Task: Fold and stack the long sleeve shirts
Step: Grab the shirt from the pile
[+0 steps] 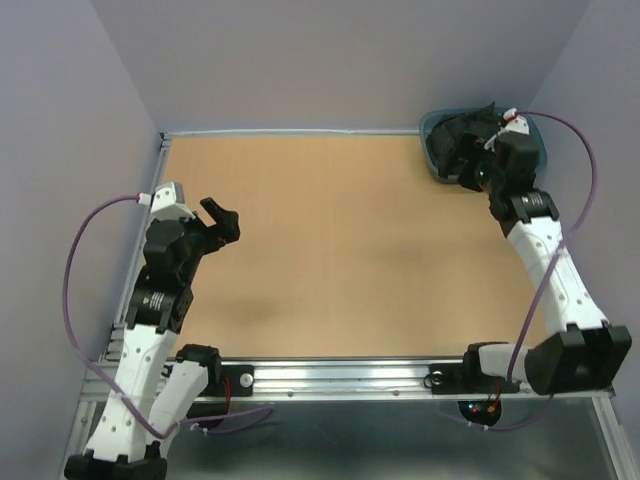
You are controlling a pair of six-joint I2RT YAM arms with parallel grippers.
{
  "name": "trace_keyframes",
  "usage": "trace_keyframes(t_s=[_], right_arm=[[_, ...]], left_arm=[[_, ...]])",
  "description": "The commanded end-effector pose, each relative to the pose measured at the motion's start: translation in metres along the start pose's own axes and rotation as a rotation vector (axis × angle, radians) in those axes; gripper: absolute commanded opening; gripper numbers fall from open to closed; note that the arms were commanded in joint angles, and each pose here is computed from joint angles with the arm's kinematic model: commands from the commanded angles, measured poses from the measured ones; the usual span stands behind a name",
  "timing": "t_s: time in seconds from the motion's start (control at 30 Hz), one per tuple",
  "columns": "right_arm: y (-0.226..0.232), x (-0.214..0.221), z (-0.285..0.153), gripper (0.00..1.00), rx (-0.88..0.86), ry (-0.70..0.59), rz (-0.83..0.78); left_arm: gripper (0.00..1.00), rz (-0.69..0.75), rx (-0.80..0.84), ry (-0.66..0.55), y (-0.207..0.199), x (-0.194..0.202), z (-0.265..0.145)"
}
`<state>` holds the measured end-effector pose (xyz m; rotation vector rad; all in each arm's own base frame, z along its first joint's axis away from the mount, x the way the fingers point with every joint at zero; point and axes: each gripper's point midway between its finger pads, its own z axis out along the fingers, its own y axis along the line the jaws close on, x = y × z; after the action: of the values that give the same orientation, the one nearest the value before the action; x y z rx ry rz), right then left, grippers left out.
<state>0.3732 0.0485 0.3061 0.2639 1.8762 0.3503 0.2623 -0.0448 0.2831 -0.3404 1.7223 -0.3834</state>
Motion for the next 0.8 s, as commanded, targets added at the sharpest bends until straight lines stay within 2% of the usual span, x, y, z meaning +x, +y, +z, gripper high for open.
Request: trace_keyframes(t_s=[0.0, 0.1, 0.23, 0.33, 0.4, 0.7, 0.77], right_arm=[[-0.020, -0.017, 0.030, 1.00, 0.176, 0.062, 0.045], [-0.036, -0.027, 0.070, 1.00, 0.276, 0.064, 0.028], [-0.053, -0.018, 0.088, 1.00, 0.346, 0.102, -0.019], [-0.076, -0.015, 0.104, 1.00, 0.450, 0.107, -0.050], [-0.094, -0.027, 0.107, 1.00, 0.554, 0.058, -0.036], [-0.116, -0.047, 0.192, 1.00, 0.574, 0.033, -0.026], [-0.139, -0.044, 0.213, 1.00, 0.602, 0.044, -0.038]], left_arm=[[0.99, -0.003, 0.010, 0.070, -0.009, 0.002, 0.017], [0.99, 0.045, 0.006, 0.161, -0.009, 0.017, 0.040], [0.99, 0.077, 0.013, 0.219, -0.011, 0.025, 0.062], [0.99, 0.084, 0.023, 0.219, -0.013, 0.025, 0.074], [0.99, 0.092, 0.034, 0.208, -0.015, 0.025, 0.085], [0.99, 0.119, 0.049, 0.283, -0.001, 0.069, 0.105], [0.99, 0.132, 0.052, 0.302, 0.002, 0.077, 0.105]])
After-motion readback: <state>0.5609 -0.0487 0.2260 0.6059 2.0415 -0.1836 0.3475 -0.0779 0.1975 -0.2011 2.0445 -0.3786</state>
